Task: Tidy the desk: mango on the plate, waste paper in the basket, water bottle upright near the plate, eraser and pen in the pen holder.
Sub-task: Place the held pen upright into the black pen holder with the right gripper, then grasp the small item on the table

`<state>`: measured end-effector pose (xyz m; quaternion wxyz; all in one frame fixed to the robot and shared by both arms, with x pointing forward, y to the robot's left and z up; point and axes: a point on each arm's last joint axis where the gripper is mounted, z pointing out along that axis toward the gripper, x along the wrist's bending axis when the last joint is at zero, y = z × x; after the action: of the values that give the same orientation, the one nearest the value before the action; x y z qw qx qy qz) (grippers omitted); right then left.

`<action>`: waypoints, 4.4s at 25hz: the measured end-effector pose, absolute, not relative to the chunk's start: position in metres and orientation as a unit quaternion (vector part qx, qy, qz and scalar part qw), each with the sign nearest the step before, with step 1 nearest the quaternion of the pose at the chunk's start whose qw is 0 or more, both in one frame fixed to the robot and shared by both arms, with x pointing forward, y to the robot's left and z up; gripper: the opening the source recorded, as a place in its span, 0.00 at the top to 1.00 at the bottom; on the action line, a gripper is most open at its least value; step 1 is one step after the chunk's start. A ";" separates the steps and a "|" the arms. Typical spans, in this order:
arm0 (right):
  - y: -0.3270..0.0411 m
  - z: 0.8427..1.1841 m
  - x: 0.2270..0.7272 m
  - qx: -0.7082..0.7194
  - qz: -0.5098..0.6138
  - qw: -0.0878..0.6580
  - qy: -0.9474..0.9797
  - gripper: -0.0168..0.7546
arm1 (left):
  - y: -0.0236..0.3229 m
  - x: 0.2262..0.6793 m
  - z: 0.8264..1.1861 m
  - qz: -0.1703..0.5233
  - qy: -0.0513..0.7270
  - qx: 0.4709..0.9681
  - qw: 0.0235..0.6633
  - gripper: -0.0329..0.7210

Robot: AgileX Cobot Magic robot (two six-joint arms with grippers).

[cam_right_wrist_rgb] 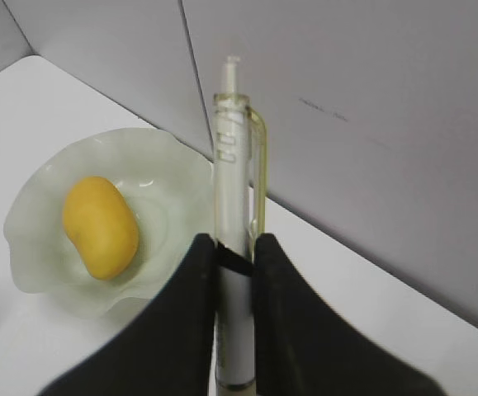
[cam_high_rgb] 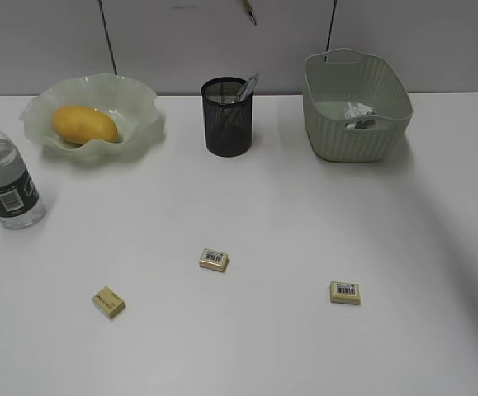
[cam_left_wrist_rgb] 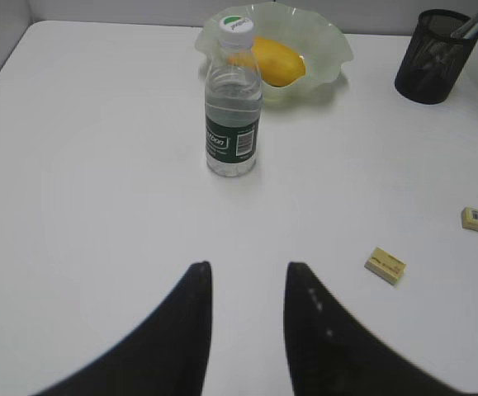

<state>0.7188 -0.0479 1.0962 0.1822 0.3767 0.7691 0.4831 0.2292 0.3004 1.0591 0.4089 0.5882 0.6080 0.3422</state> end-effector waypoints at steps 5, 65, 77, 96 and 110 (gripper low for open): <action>-0.047 1.089 0.718 0.366 0.469 0.174 0.785 0.83 | 0.300 0.229 1.059 0.342 0.608 0.588 0.409 0.65; -0.029 0.953 0.697 0.421 0.600 0.356 0.580 0.84 | 0.300 0.229 1.059 0.341 0.608 0.588 0.410 0.65; -0.027 0.941 0.697 0.429 0.583 0.342 0.600 0.76 | 0.300 0.229 1.059 0.341 0.608 0.588 0.410 0.65; -0.029 0.996 0.670 0.415 0.475 0.256 0.732 0.49 | 0.300 0.229 1.059 0.341 0.608 0.588 0.410 0.65; -0.076 1.040 0.594 0.415 0.162 0.105 0.889 0.49 | 0.300 0.229 1.059 0.341 0.608 0.588 0.410 0.65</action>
<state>0.5945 -0.0764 1.0400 0.1050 0.4154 0.8890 0.1617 0.2292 0.3003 1.0591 0.4096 0.5882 0.6080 0.3415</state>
